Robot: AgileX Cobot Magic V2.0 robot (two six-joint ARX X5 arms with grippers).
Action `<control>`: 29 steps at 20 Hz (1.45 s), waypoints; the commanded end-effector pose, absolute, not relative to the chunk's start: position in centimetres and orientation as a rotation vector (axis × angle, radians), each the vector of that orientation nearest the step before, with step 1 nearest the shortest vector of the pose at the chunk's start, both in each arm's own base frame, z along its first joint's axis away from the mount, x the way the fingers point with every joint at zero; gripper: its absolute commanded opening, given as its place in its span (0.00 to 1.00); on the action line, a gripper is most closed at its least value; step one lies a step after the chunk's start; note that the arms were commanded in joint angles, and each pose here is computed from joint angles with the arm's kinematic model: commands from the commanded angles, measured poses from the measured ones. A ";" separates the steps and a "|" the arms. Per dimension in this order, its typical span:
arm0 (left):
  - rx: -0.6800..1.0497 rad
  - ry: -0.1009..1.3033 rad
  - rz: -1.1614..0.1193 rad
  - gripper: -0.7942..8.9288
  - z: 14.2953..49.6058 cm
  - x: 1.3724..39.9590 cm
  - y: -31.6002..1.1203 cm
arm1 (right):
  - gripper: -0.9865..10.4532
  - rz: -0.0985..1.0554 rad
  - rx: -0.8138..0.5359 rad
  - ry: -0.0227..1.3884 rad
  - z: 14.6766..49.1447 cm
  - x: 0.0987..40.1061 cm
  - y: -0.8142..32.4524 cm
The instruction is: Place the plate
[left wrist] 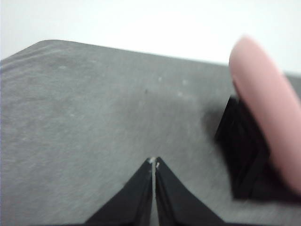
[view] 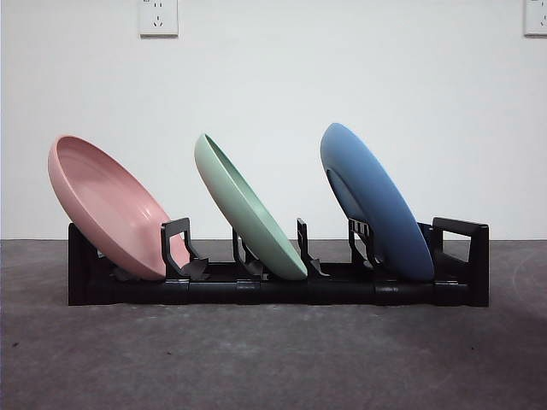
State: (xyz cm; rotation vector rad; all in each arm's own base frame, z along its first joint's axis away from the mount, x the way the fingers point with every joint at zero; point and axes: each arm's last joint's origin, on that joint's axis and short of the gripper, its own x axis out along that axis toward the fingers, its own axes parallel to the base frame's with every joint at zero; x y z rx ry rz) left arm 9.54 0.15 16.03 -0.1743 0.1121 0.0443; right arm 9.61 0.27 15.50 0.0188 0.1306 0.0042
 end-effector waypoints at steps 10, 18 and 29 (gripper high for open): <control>-0.361 -0.317 -0.025 0.09 20.0 9.2 0.1 | 0.10 0.151 0.241 -0.269 19.4 9.3 0.6; -0.343 -0.078 -0.002 0.09 23.9 8.2 0.1 | 0.10 0.136 0.339 -0.083 22.6 8.7 0.6; -0.294 0.264 -0.144 0.09 29.0 9.3 -0.5 | 0.10 0.239 0.196 0.182 27.7 10.0 1.0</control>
